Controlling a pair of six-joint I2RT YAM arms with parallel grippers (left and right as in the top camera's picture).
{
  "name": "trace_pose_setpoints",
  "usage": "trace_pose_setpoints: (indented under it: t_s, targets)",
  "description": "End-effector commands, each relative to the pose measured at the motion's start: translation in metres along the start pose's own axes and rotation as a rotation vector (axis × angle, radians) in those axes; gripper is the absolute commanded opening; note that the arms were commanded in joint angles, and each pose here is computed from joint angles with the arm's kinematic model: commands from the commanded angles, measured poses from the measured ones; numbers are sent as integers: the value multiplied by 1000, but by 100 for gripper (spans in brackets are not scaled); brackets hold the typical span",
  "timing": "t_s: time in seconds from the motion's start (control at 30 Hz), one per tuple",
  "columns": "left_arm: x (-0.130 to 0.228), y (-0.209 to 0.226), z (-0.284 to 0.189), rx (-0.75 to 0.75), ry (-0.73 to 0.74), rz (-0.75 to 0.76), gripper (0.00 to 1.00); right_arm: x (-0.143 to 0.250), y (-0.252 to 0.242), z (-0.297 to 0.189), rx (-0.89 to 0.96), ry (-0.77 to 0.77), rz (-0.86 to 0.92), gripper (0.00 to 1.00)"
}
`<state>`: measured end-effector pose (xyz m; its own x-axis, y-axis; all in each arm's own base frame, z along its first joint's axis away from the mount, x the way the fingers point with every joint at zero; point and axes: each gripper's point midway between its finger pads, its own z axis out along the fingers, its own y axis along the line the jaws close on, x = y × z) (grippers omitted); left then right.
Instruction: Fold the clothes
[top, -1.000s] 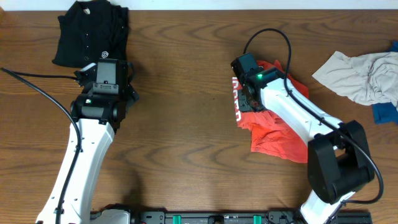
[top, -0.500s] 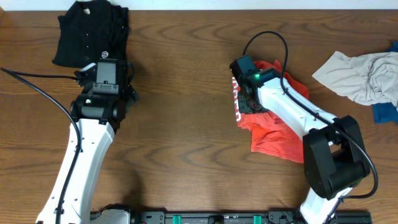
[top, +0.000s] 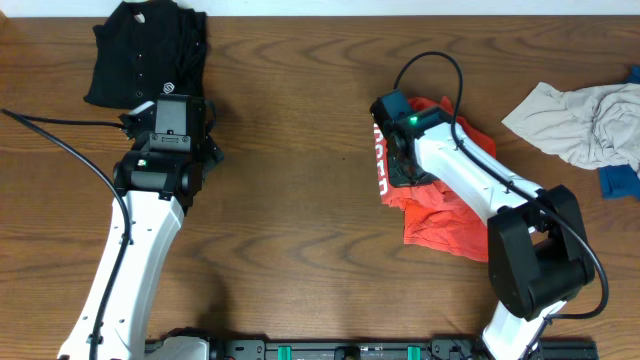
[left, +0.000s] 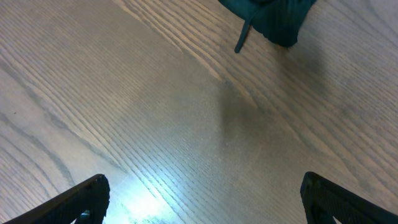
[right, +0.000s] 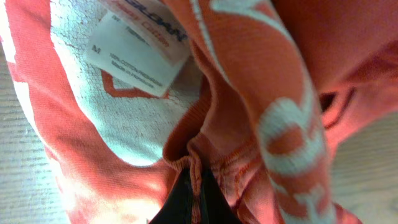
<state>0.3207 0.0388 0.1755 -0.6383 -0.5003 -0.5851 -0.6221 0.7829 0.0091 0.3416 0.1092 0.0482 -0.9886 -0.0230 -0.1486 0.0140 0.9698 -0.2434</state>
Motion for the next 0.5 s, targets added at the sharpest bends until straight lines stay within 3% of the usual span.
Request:
trace_pose_setpoints:
  t_s: [0.0, 0.23, 0.47]
  targets:
    - [7, 4, 5, -20, 18, 4, 98, -21, -17, -29, -3, -78, 73, 1]
    - [7, 4, 5, -19, 19, 4, 98, -33, -60, -57, -14, -133, 176, 1]
    - [6, 4, 5, -20, 18, 4, 98, -25, -92, -50, 14, -77, 228, 1]
